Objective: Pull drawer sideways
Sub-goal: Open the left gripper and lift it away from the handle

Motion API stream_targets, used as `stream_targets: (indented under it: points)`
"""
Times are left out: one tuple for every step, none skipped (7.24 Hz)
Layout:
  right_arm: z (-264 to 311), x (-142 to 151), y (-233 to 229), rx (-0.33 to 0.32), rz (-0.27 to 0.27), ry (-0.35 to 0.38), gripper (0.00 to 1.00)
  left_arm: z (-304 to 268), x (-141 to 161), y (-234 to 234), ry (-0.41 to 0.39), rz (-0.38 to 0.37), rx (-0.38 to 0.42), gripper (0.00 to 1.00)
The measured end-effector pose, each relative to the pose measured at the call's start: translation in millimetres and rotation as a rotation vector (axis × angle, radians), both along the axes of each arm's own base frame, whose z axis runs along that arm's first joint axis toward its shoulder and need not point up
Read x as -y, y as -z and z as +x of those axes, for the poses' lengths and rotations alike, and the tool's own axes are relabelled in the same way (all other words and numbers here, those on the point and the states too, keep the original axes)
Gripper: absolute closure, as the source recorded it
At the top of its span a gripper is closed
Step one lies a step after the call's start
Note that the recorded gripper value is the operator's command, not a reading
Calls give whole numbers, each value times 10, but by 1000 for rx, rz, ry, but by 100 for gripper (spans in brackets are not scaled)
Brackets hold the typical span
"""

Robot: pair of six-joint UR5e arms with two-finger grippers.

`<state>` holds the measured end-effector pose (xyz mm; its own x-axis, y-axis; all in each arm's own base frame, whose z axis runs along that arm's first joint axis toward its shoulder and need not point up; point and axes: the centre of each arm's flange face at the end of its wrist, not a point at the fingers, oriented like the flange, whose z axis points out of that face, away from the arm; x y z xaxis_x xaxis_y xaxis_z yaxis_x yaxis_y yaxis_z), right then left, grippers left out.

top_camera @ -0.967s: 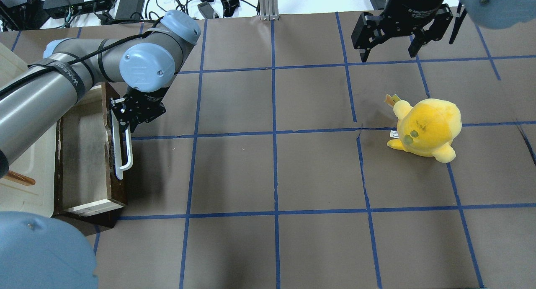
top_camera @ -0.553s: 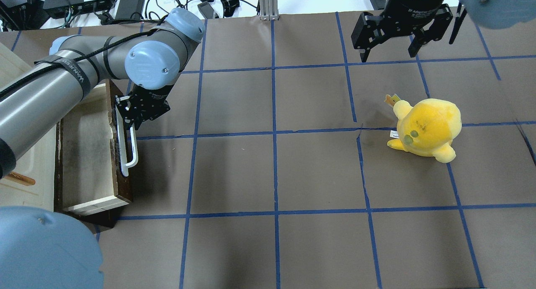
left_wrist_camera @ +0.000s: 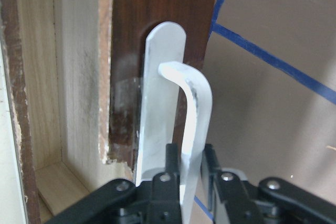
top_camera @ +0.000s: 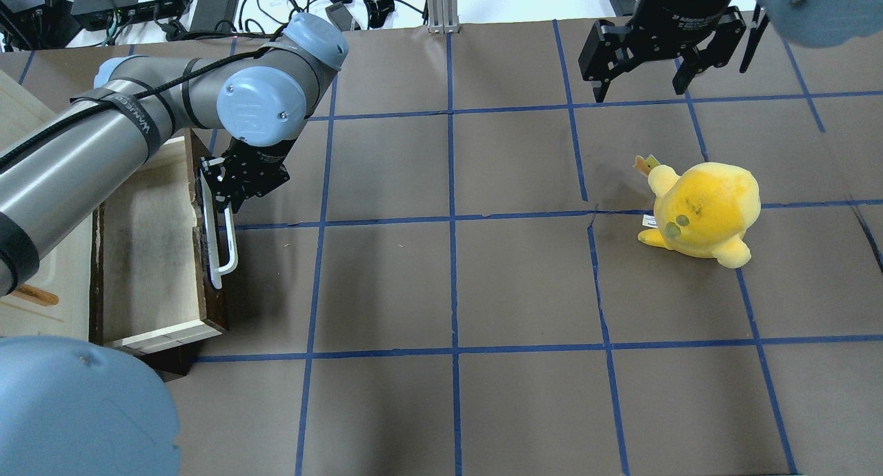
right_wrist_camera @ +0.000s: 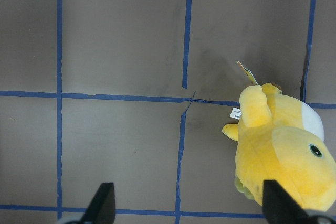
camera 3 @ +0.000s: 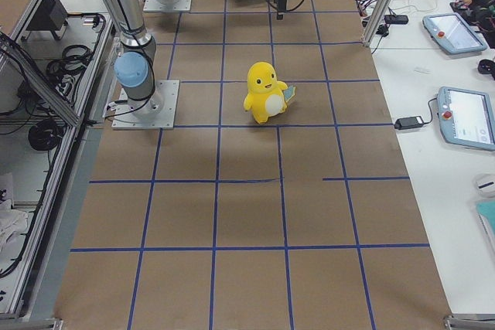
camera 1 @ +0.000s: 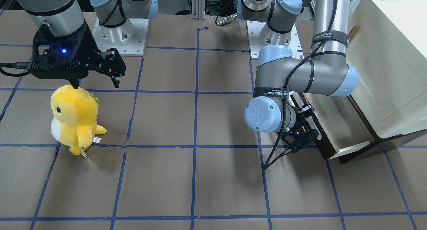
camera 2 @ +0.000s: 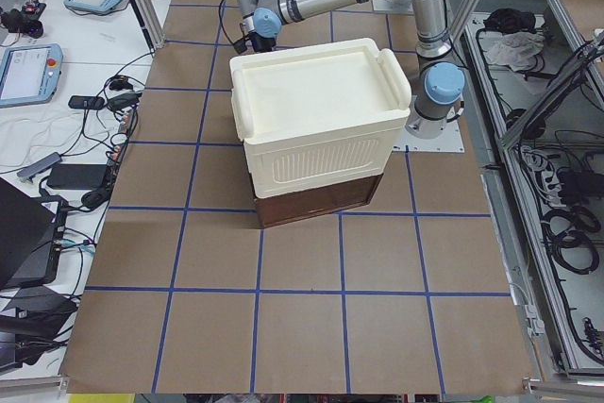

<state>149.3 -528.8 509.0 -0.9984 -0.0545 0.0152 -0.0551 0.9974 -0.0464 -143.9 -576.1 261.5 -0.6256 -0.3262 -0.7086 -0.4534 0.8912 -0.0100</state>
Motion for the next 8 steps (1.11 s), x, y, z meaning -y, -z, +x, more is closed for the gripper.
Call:
stream_targets:
  points:
    - [0,0,0,0,0,0,0,-22,5,1,2,-1,1,100]
    - [-1,0,0,-1,0,0,0,-36,13,-1,3,-2,1,83]
    - [-1,0,0,-1,0,0,0,-47,24,-8,6,-4,2,37]
    - [0,0,0,0,0,0,0,-48,31,-30,16,-3,3,12]
    - [0,0,0,0,0,0,0,-47,35,-72,32,0,-1,0]
    - [0,0,0,0,0,0,0,-57,42,-125,37,-4,-15,0]
    - [-1,0,0,-1,0,0,0,-92,49,-218,29,-19,-47,0]
    - [-1,0,0,-1,0,-1,0,-154,51,-398,18,-47,-103,0]
